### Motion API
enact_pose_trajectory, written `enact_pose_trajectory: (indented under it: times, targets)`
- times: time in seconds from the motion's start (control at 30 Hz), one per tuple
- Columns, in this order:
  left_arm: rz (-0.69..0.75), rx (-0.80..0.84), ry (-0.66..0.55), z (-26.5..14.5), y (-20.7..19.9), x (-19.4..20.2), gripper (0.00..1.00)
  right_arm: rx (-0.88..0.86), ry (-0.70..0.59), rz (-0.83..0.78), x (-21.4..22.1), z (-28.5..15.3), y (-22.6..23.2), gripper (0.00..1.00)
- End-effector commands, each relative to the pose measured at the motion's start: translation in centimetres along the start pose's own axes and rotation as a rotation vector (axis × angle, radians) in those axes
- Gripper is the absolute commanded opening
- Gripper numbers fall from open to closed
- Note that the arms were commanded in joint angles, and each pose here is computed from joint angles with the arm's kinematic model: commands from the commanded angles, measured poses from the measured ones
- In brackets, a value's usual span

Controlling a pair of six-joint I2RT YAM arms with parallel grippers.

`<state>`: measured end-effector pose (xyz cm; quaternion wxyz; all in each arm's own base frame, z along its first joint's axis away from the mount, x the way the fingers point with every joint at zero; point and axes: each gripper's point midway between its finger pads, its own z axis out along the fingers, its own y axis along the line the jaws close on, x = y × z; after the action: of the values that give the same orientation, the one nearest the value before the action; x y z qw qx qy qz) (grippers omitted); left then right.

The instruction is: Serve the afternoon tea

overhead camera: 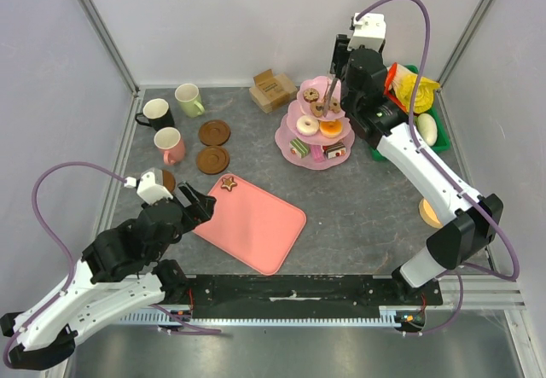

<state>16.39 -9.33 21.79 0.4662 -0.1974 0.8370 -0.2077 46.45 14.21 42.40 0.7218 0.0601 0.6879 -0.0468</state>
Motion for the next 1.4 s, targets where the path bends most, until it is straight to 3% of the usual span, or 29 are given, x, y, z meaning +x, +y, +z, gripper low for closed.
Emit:
enact_pose_trajectory:
  times: [0.0,0.23,0.33,0.53,0.7,1.13,1.37]
  targets:
    - [0.013,0.016,-0.024,0.1,-0.6,-0.6,0.92,0.005,-0.095,0.078,-4.5,-1.0,-1.1,0.59]
    - [0.019,0.017,-0.010,0.1,-0.5,-0.3,0.92,-0.001,-0.143,0.107,-7.5,-3.8,-3.3,0.57]
    - [0.017,0.020,-0.003,0.1,-0.4,0.0,0.92,-0.118,-0.158,0.124,-8.4,-5.8,-2.7,0.57]
    - [0.014,0.036,0.036,0.1,-0.6,0.8,0.93,-0.431,-0.119,0.195,-5.8,-11.3,3.8,0.55]
    - [-0.002,0.015,0.062,0.0,0.4,1.7,0.93,-0.543,-0.113,0.234,-2.5,-15.9,10.5,0.55]
    - [0.004,-0.074,0.077,-0.8,3.1,2.0,0.93,-0.586,-0.065,0.213,7.9,-20.1,24.6,0.55]
    - [-0.008,-0.068,0.062,-0.9,3.7,2.0,0.93,-0.574,-0.072,0.109,12.4,-21.1,29.2,0.55]
